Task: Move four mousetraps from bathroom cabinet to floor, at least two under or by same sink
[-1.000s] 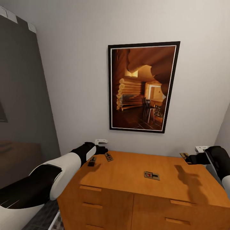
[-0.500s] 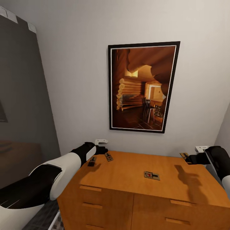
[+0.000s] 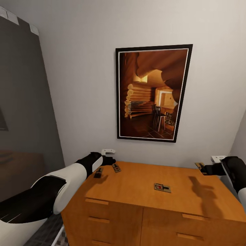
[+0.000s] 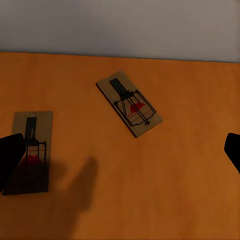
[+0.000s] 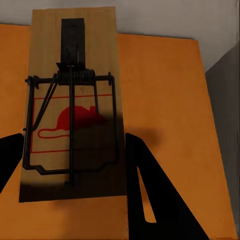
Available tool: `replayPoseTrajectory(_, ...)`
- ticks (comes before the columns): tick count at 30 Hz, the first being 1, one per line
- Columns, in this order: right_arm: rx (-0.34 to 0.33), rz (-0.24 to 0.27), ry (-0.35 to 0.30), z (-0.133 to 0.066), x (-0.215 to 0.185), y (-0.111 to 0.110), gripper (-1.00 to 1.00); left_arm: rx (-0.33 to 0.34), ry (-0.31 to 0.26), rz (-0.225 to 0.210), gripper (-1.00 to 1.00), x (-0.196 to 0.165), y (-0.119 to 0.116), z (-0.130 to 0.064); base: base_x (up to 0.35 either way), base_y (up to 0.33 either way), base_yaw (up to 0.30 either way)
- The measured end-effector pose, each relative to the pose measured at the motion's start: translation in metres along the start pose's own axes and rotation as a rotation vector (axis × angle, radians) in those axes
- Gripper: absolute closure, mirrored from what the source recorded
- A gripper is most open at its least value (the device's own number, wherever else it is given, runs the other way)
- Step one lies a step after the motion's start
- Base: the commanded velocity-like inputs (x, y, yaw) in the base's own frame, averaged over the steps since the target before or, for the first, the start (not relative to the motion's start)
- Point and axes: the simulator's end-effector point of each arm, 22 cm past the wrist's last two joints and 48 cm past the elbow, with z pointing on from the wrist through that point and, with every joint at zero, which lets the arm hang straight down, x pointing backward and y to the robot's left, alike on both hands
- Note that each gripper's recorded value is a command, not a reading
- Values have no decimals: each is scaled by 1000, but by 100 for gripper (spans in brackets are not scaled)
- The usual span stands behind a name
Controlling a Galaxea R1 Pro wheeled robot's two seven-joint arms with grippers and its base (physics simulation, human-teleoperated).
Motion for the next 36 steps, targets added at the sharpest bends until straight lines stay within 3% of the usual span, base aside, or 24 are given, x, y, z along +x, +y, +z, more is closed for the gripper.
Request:
replayPoseTrajectory(7, 57, 22, -30, -1, -6, -17, 100, 1, 4, 0, -100, 1, 0, 0, 0, 0, 0)
replayPoseTrajectory(27, 63, 21, -52, -1, -10, -19, 100, -6, 11, 7, -100, 4, 2, 0, 0, 0, 0)
replayPoseTrajectory(36, 64, 21, -52, -1, -10, -17, 100, -22, 9, 2, -100, 2, 16, 0, 0, 0, 0)
